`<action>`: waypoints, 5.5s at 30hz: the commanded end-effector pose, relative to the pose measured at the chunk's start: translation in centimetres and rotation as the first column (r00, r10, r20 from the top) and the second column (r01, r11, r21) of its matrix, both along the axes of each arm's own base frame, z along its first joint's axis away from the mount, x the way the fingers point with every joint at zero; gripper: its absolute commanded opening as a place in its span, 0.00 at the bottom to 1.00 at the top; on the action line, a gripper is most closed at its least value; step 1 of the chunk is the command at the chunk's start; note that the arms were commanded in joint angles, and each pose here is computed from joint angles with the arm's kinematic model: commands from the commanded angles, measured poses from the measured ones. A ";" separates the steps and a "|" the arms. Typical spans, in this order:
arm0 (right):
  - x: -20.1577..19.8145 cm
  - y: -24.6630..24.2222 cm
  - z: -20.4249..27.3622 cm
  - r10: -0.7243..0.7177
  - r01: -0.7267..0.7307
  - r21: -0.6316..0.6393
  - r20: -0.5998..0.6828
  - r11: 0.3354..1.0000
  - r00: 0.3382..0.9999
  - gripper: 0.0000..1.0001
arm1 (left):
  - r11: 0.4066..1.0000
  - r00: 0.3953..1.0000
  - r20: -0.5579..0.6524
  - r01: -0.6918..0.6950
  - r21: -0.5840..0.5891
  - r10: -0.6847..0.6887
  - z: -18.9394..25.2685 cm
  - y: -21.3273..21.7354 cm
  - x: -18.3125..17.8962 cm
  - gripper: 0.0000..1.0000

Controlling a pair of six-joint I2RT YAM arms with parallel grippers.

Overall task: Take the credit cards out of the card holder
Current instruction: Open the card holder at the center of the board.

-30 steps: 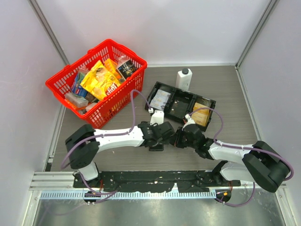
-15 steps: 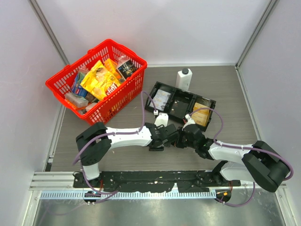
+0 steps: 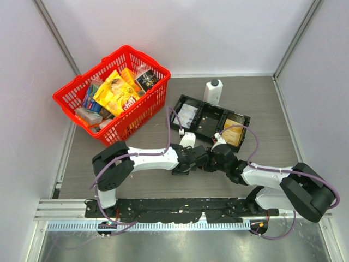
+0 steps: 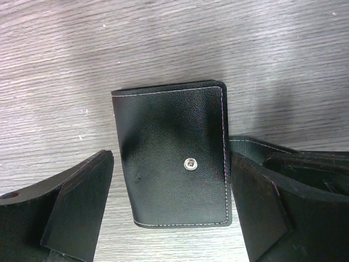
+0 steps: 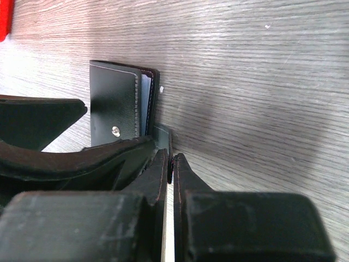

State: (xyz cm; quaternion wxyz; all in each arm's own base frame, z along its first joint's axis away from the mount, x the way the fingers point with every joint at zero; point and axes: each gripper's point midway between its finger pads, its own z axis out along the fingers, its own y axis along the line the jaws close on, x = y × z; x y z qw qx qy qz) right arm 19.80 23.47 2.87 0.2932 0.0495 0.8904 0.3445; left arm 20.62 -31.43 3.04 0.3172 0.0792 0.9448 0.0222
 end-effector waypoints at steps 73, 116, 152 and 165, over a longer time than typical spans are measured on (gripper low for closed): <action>-1.1 12.1 8.1 0.315 -0.325 0.113 0.096 0.939 0.944 0.54 | 0.789 0.963 -0.072 -0.254 -0.560 0.259 2.3 6.7 -1.5 0.18; 4.4 4.7 12.0 0.201 -0.078 -0.353 0.326 0.932 0.924 0.72 | 0.735 0.987 0.128 0.018 -0.678 0.094 13.4 7.5 -2.4 0.86; 4.9 4.0 6.7 0.292 -0.271 -0.188 0.094 0.944 0.952 0.69 | 0.871 0.993 0.056 -0.061 -0.487 0.100 7.0 7.4 -1.3 0.87; 4.1 6.1 4.0 0.346 -0.337 -0.175 0.024 0.925 0.938 0.59 | 0.873 0.992 -0.010 -0.115 -0.474 0.126 4.0 7.7 -2.1 0.76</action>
